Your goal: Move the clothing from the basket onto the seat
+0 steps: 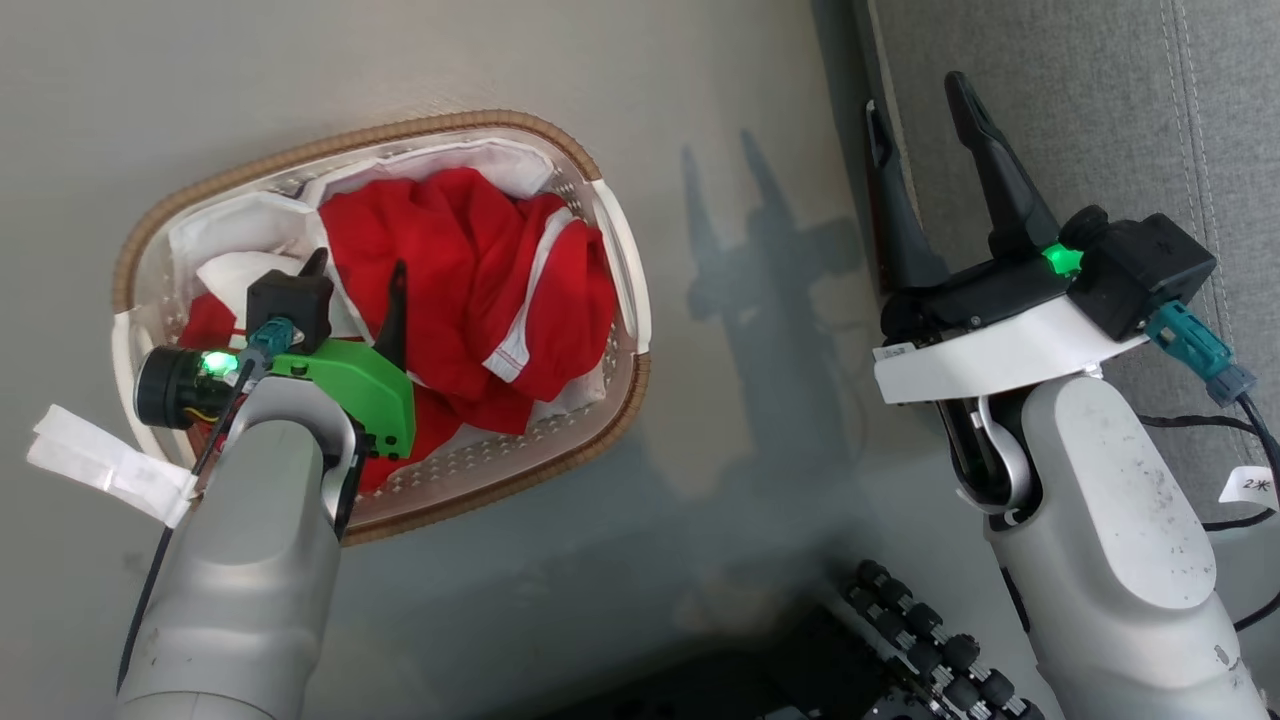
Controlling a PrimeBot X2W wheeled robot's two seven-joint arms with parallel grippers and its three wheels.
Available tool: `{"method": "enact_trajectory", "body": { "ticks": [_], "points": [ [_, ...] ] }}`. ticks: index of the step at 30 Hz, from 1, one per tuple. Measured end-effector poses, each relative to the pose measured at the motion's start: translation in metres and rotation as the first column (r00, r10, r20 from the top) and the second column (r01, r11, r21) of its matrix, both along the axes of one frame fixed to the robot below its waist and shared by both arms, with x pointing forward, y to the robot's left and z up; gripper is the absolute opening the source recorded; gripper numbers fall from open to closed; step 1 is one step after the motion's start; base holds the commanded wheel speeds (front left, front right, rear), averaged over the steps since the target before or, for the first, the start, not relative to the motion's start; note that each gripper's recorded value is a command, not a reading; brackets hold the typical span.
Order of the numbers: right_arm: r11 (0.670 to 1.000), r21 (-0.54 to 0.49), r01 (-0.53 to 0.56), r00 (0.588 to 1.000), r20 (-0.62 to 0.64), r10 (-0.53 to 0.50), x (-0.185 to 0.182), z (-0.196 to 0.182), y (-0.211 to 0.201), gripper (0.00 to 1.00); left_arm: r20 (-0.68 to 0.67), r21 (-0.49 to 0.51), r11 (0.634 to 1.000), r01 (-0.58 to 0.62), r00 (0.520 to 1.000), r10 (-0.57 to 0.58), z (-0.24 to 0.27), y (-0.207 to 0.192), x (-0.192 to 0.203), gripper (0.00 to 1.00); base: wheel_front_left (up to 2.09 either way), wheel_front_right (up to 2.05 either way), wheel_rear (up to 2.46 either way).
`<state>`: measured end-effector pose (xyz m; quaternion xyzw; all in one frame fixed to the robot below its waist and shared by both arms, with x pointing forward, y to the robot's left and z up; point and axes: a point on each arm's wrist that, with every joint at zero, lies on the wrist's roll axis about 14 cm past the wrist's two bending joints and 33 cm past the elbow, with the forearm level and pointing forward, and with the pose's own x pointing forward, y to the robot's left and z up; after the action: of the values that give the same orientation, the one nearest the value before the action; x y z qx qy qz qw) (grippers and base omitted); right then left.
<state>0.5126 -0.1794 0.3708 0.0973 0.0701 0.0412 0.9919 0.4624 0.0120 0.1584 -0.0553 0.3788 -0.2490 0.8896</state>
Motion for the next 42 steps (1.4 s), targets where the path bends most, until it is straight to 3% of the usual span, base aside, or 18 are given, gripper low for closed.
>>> {"method": "enact_trajectory", "body": {
  "ticks": [9, 18, 19, 20, 21, 29, 42],
  "points": [
    [0.999, -0.029, 0.028, 0.997, -0.069, -0.030, -0.010, -0.024, -0.016, 1.00, -0.123, 0.023, 1.000, 0.000, 0.992, 0.003, -0.046, -0.004, -0.016, 1.00, 0.00, 0.00, 0.00],
    [0.999, -0.020, 0.034, 0.995, -0.094, -0.036, -0.016, -0.029, -0.017, 1.00, -0.161, -0.059, 0.998, 0.019, 0.987, -0.029, -0.042, -0.039, -0.026, 1.00, 0.00, 0.00, 0.00],
    [0.999, -0.019, 0.033, 0.995, -0.095, -0.035, -0.016, -0.029, -0.017, 1.00, -0.156, -0.070, 0.997, 0.026, 0.987, -0.037, -0.039, -0.043, -0.026, 0.62, 0.00, 0.00, 0.00],
    [0.999, -0.017, 0.032, 0.995, -0.096, -0.034, -0.017, -0.028, -0.016, 1.00, -0.146, -0.088, 0.996, 0.028, 0.988, -0.041, -0.034, -0.050, -0.024, 0.38, 0.00, 0.00, 0.00],
    [0.999, -0.015, 0.032, 0.995, -0.097, -0.033, -0.017, -0.027, -0.015, 1.00, -0.136, -0.107, 0.994, 0.024, 0.990, -0.039, -0.028, -0.055, -0.021, 0.00, 0.00, 0.00, 0.00],
    [0.999, -0.018, 0.037, 0.995, -0.088, -0.039, -0.027, -0.012, -0.015, 1.00, -0.070, -0.179, 0.984, 0.011, 0.997, -0.024, 0.014, -0.062, -0.018, 0.00, 0.00, 0.00, 0.00],
    [1.000, -0.023, 0.011, 0.998, -0.062, -0.012, -0.059, 0.021, 0.000, 1.00, 0.008, -0.227, 0.972, -0.057, 0.998, 0.060, 0.092, -0.036, -0.045, 0.00, 0.00, 0.00, 0.00]
  ]
}}
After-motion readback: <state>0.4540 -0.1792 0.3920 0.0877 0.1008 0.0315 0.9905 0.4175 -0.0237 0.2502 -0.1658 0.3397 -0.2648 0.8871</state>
